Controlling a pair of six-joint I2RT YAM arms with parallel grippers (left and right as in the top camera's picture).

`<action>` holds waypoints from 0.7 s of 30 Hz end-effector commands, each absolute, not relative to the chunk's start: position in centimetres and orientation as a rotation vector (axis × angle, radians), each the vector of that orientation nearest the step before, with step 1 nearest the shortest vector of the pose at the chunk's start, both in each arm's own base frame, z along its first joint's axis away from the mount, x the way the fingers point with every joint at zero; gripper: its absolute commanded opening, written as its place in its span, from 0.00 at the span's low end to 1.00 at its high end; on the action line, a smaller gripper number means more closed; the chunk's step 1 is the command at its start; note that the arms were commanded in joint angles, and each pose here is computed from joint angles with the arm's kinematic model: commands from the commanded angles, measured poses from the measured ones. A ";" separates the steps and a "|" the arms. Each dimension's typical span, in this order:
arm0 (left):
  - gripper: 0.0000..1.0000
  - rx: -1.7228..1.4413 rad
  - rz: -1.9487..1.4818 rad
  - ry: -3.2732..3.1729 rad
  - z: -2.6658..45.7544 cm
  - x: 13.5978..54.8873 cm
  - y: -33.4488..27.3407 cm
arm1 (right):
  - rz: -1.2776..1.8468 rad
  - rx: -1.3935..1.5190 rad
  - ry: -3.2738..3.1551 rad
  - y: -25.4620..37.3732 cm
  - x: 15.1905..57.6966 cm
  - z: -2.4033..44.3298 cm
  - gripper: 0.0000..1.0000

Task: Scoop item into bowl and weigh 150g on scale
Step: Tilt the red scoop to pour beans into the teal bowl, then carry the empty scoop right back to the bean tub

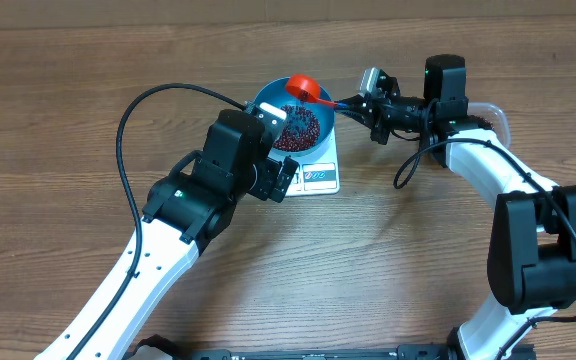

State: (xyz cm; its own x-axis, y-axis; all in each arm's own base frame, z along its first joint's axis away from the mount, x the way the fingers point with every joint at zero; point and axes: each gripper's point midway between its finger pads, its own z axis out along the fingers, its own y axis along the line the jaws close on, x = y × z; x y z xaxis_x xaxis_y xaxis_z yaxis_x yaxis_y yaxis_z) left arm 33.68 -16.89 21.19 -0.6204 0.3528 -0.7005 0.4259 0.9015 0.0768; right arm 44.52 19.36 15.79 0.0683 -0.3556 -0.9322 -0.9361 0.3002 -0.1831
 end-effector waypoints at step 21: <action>0.99 0.559 -0.135 2.276 22.0 33.5 -16.9 | 0.656 -1.265 1.449 19.7 44.9 16.3 0.04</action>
